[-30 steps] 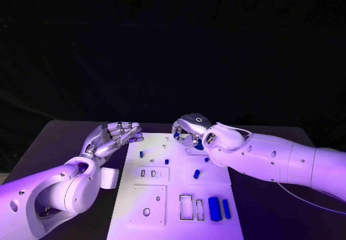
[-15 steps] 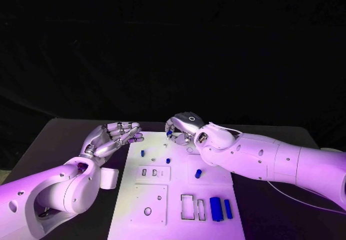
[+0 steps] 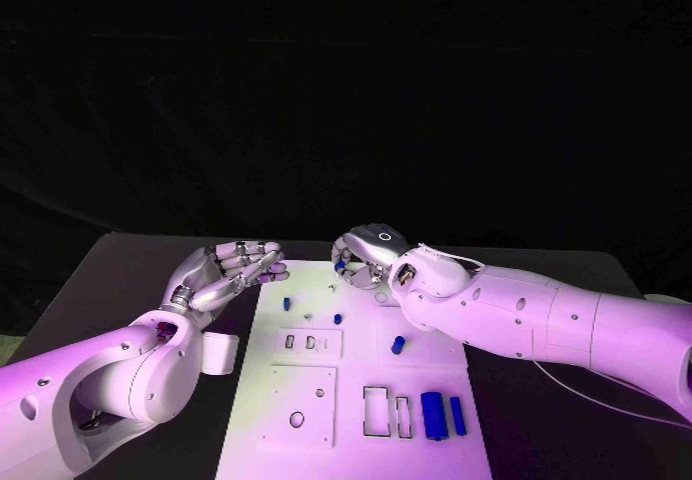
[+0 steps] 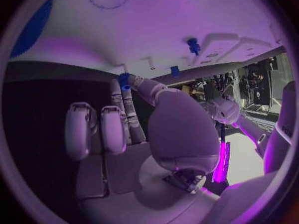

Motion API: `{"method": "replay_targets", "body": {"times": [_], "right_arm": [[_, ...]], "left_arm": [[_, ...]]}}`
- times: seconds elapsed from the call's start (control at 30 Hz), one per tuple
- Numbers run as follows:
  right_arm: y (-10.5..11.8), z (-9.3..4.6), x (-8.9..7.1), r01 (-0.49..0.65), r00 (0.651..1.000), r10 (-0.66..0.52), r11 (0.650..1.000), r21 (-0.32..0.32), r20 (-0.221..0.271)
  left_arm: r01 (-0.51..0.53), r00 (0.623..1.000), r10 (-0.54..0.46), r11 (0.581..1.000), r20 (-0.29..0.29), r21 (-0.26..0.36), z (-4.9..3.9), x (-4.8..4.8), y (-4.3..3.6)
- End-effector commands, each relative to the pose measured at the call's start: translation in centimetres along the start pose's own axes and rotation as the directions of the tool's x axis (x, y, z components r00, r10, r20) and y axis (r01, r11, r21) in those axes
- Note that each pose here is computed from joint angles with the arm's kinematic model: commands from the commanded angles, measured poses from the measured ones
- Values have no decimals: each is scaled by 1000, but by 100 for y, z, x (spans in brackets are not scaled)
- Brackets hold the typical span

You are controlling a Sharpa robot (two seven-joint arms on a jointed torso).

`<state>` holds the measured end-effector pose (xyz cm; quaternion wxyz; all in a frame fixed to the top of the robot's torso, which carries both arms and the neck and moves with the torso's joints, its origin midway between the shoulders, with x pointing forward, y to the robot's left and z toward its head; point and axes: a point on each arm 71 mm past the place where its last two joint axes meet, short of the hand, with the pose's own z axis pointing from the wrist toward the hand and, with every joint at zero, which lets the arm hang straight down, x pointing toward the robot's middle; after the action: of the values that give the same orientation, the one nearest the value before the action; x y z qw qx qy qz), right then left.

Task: Assemble the parts on the task board

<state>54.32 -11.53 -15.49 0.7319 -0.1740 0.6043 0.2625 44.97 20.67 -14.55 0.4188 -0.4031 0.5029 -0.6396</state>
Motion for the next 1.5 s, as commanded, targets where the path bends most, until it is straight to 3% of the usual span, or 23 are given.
{"method": "replay_targets", "body": {"times": [0.03, 1.5], "right_arm": [[-13, -8, 19, 4, 1000, -4, 1000, -1, -25], [4, -37, 42, 2, 999, -2, 1000, -7, -43]], "left_arm": [[12, 1000, -12, 1000, -18, 6, 6, 22, -14], [8, 1000, -8, 1000, -10, 4, 20, -6, -7]]}}
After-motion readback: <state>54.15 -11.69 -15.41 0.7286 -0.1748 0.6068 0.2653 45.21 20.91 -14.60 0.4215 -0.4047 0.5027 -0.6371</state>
